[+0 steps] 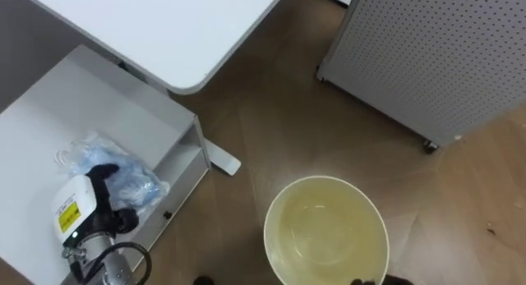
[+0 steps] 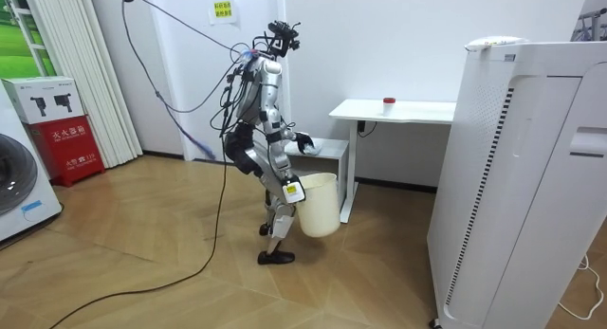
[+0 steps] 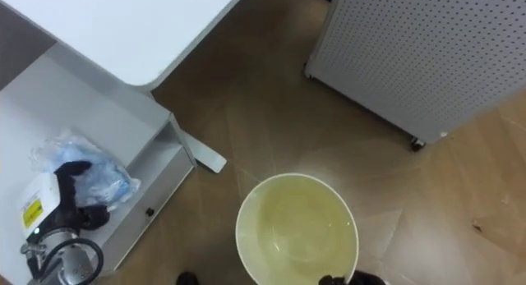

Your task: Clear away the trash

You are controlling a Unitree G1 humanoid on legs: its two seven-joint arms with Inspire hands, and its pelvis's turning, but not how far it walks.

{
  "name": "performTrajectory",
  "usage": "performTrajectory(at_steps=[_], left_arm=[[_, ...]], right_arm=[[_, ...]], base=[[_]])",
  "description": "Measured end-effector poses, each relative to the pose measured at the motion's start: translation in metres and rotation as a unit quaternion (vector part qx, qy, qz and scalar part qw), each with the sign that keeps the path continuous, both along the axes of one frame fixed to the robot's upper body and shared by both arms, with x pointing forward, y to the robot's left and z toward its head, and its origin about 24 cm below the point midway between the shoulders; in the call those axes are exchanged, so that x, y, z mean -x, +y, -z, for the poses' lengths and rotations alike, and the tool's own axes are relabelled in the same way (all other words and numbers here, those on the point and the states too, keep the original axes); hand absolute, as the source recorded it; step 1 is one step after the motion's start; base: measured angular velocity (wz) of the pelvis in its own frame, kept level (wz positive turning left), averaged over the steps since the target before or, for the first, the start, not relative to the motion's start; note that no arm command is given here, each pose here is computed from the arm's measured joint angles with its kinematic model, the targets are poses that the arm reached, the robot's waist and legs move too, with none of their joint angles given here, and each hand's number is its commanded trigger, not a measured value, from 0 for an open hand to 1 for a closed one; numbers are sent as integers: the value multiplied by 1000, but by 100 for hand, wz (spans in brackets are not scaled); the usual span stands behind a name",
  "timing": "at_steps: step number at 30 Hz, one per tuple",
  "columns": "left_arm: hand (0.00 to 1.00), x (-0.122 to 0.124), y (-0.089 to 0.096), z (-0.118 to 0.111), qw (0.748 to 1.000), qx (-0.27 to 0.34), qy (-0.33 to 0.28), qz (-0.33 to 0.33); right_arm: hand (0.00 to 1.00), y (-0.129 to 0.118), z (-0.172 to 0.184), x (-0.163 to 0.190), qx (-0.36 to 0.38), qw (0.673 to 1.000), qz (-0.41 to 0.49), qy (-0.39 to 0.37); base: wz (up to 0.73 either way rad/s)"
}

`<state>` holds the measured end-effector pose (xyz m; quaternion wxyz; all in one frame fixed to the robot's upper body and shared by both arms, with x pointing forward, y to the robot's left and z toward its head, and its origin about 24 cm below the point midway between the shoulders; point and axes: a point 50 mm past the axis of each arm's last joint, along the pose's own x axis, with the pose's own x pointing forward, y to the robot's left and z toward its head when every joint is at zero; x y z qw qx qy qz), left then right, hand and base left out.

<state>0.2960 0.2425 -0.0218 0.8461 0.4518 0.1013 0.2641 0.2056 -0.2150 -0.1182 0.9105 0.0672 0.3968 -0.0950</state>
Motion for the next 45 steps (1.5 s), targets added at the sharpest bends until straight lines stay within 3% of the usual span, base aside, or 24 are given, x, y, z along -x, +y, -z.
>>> performTrajectory(at_steps=[11,20,23,28,37,38,39,40,45], left_arm=[[100,20,-9,27,997,23,65,24],[100,35,-33,48,991,56,104,58],[100,40,-49,53,988,68,105,91],[100,54,-90,66,970,98,135,175],[98,71,-136,78,931,124,195,283],[93,72,-138,79,929,123,198,289],[58,73,-139,79,925,124,204,295],[0,73,-141,80,922,126,209,299],[0,76,-140,83,916,127,223,307]], right_arm=[[100,12,5,5,4,999,-35,13],[100,17,13,14,18,997,-62,36],[100,19,13,13,24,997,-72,30],[100,23,15,17,27,994,-103,39],[100,30,21,25,11,992,-114,54],[100,30,21,25,10,992,-114,55],[100,31,21,26,9,992,-114,56],[100,31,22,26,6,992,-116,57],[100,32,22,27,1,991,-120,58]], base=[[1],[-3],[-7],[-5],[10],[7],[0],[0],[-2]])
